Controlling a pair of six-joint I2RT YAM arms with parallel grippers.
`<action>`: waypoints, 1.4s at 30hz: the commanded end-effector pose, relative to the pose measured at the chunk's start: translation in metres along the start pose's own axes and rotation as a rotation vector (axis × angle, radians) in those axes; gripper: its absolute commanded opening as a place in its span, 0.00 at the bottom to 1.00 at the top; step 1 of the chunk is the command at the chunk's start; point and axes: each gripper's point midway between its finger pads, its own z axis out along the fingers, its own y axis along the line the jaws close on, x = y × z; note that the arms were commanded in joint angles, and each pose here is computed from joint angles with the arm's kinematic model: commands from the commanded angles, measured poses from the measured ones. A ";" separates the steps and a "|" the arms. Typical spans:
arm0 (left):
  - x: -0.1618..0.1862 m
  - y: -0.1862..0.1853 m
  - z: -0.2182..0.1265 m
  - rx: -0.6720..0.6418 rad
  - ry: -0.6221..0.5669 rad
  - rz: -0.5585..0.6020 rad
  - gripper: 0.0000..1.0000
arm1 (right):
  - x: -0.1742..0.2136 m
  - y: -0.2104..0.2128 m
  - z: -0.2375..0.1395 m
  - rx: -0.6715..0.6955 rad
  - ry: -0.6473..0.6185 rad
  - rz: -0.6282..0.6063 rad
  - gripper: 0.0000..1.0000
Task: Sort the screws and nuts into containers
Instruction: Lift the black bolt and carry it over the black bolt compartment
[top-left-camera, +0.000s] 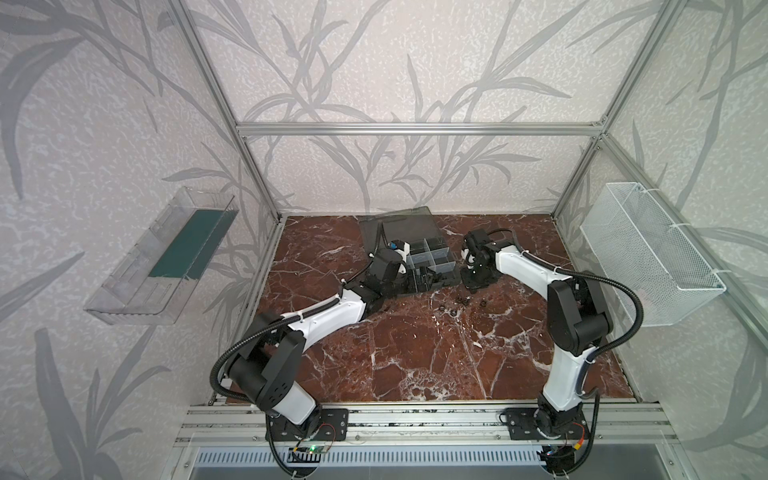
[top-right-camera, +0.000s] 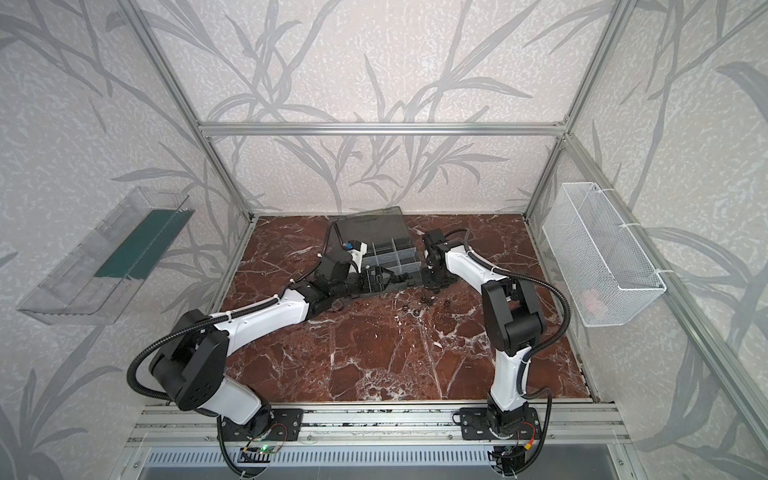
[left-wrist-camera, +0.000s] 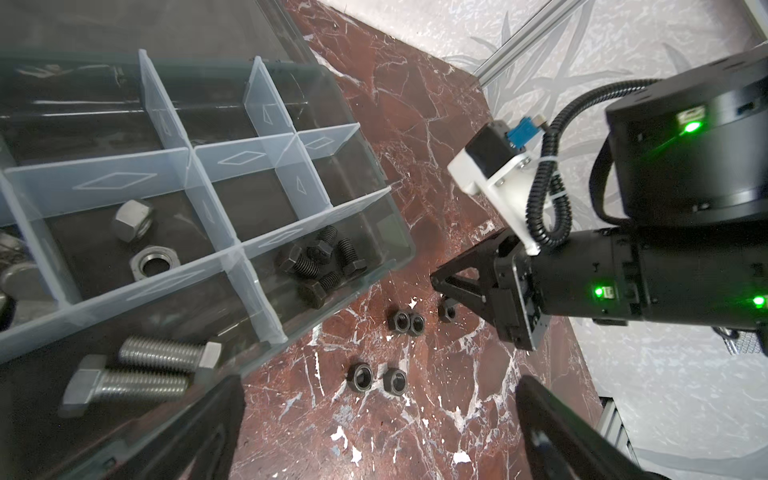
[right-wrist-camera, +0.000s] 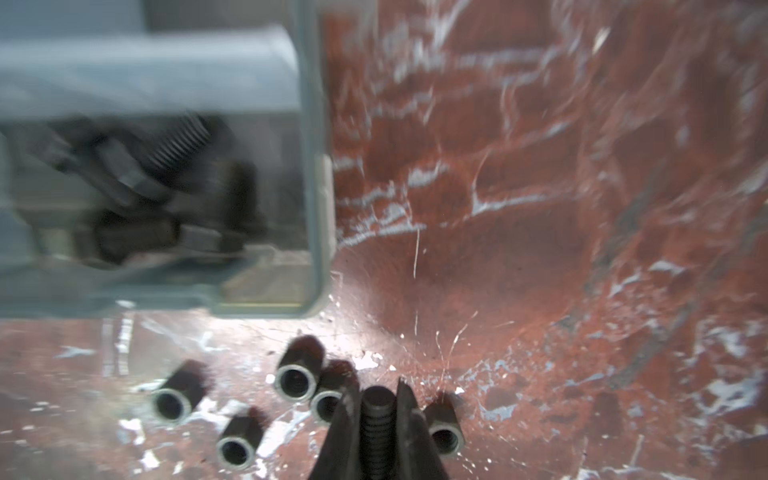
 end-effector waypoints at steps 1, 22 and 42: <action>-0.023 -0.013 -0.014 0.004 -0.072 0.053 0.99 | -0.028 0.016 -0.037 -0.058 -0.095 0.018 0.02; -0.022 -0.010 -0.011 -0.007 -0.065 0.070 0.99 | -0.079 0.059 -0.009 -0.180 -0.196 0.068 0.03; -0.018 -0.006 -0.008 -0.029 -0.055 0.086 0.99 | -0.066 0.053 0.023 -0.138 -0.148 0.065 0.17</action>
